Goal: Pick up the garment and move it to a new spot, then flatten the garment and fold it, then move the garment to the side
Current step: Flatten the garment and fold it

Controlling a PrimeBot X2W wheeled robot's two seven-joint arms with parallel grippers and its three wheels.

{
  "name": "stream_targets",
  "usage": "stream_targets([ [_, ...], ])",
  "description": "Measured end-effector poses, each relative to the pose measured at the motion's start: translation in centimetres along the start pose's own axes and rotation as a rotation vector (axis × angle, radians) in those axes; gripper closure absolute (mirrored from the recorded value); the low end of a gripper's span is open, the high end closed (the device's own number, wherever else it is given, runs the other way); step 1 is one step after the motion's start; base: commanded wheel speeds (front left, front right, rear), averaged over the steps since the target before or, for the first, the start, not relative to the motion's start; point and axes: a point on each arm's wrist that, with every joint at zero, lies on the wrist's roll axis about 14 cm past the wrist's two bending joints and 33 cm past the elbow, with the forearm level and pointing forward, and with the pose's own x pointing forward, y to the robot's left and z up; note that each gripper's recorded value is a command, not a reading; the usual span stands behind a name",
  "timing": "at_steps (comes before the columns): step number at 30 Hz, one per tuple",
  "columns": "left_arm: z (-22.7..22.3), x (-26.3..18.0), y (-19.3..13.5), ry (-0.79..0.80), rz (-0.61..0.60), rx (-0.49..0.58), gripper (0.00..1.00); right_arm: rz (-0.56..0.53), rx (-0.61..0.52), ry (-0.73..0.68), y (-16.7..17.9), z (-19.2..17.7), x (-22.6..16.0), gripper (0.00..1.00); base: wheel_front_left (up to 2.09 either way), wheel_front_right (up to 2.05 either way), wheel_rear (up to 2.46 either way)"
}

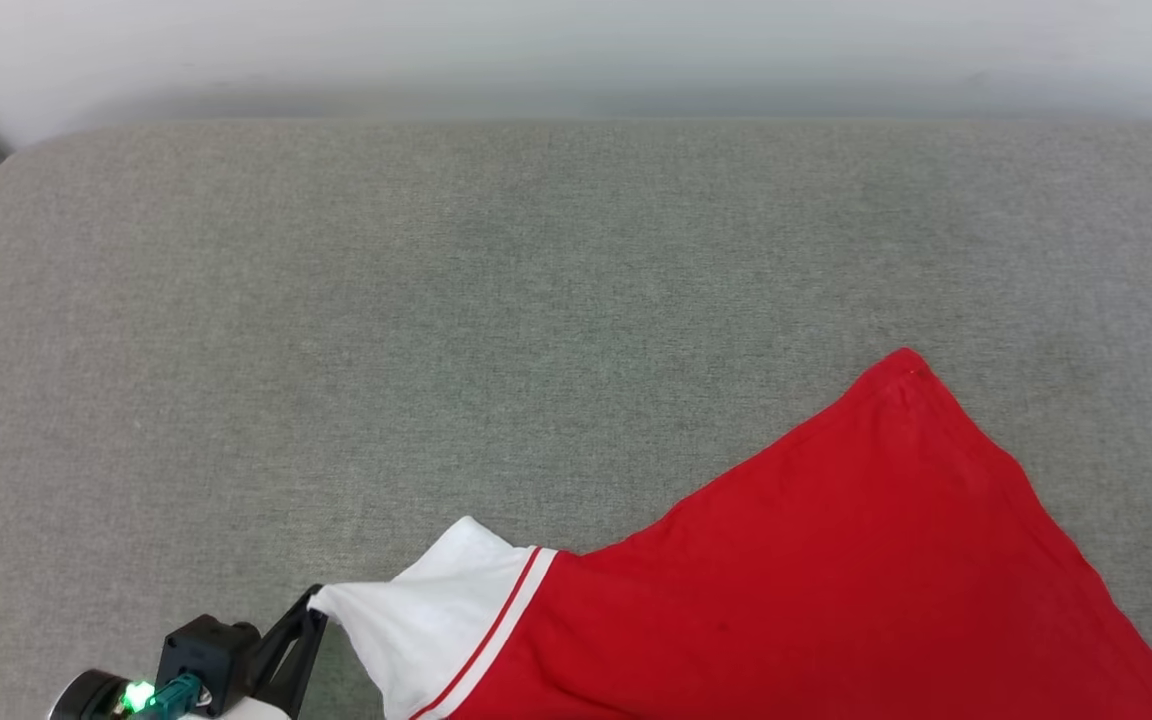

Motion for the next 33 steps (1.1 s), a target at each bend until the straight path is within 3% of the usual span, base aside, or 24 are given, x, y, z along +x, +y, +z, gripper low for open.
stream_targets([
  [7,0.2,0.8,0.1,-0.004,-0.001,-0.001,1.00,-0.045,-0.206,-0.075,-0.2,8.9,-0.7,0.00,0.00,0.00,0.00],
  [8,0.2,0.8,0.1,-0.004,-0.001,-0.001,1.00,-0.045,-0.206,-0.075,-0.2,8.9,-0.7,0.00,0.00,0.00,0.00],
  [14,-0.3,1.8,0.3,0.013,0.009,-0.006,1.00,0.013,-0.305,-0.023,2.9,13.0,3.4,0.00,0.00,0.00,0.00],
  [24,-1.1,3.1,0.7,0.040,0.018,-0.013,1.00,0.073,-0.344,0.093,5.0,14.6,10.5,0.00,0.00,0.00,0.00],
  [33,-2.0,4.1,1.1,0.066,0.026,-0.018,1.00,0.154,-0.390,0.208,7.3,12.6,15.6,0.00,0.00,0.00,0.00],
])
